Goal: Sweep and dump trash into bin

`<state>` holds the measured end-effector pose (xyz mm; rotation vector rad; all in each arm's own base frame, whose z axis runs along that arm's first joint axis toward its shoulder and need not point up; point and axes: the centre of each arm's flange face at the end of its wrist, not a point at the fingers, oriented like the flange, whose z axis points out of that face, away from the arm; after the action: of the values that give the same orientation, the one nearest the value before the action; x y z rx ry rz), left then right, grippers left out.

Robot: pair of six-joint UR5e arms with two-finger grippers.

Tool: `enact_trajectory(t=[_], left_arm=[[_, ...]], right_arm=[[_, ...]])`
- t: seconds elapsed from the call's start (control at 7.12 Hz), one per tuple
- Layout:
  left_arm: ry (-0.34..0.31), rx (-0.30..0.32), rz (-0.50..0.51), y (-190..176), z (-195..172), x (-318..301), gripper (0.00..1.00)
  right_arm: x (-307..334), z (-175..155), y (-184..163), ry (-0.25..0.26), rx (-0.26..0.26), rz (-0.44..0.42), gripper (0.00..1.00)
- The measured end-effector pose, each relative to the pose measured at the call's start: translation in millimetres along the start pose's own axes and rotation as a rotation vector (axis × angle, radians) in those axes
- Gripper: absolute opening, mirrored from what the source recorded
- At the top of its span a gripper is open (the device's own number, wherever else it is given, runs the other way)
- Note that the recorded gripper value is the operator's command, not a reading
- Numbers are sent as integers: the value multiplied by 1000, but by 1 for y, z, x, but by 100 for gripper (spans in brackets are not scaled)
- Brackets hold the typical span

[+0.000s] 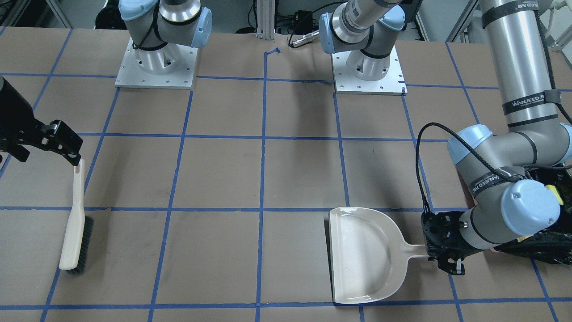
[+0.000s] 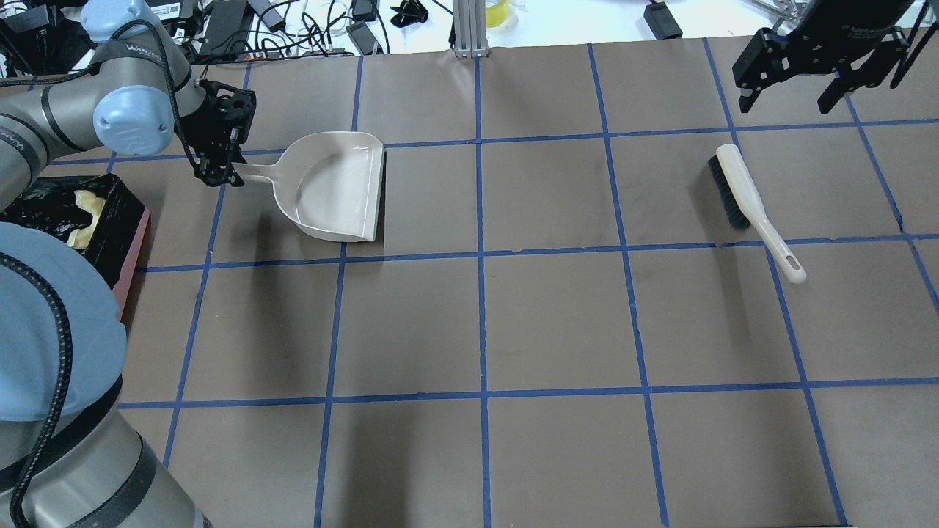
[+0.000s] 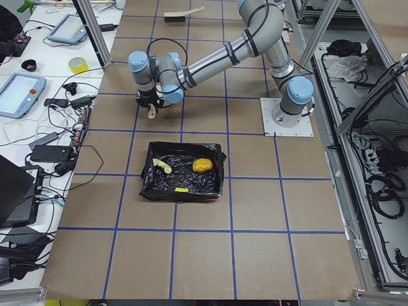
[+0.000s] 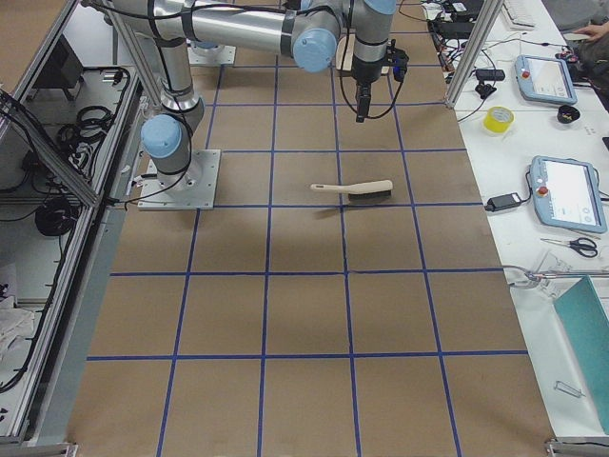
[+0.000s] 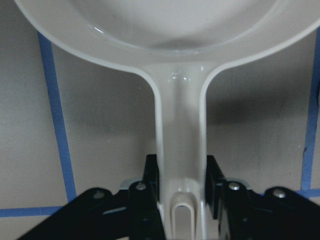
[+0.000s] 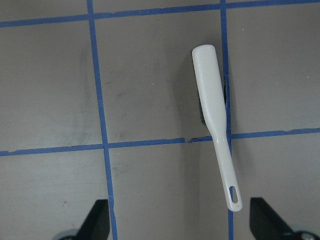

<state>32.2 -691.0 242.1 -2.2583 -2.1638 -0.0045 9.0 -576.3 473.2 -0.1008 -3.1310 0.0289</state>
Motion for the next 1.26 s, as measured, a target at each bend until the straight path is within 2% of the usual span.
enact_trajectory(t=[0.28, 0.42, 0.98, 1.26], left_arm=[[-25, -2, -12, -6, -9, 3, 100], [-37, -5, -53, -18, -26, 8, 100], [-25, 18, -495, -69, -149, 85, 100], [-27, 1, -713, -80, -197, 146, 100]], right_arm=[[-12, -10, 12, -7, 12, -4, 100], [-21, -12, 19, -6, 15, -16, 100], [-102, -16, 40, -2, 28, -147, 100], [-116, -12, 46, -2, 15, -146, 100]])
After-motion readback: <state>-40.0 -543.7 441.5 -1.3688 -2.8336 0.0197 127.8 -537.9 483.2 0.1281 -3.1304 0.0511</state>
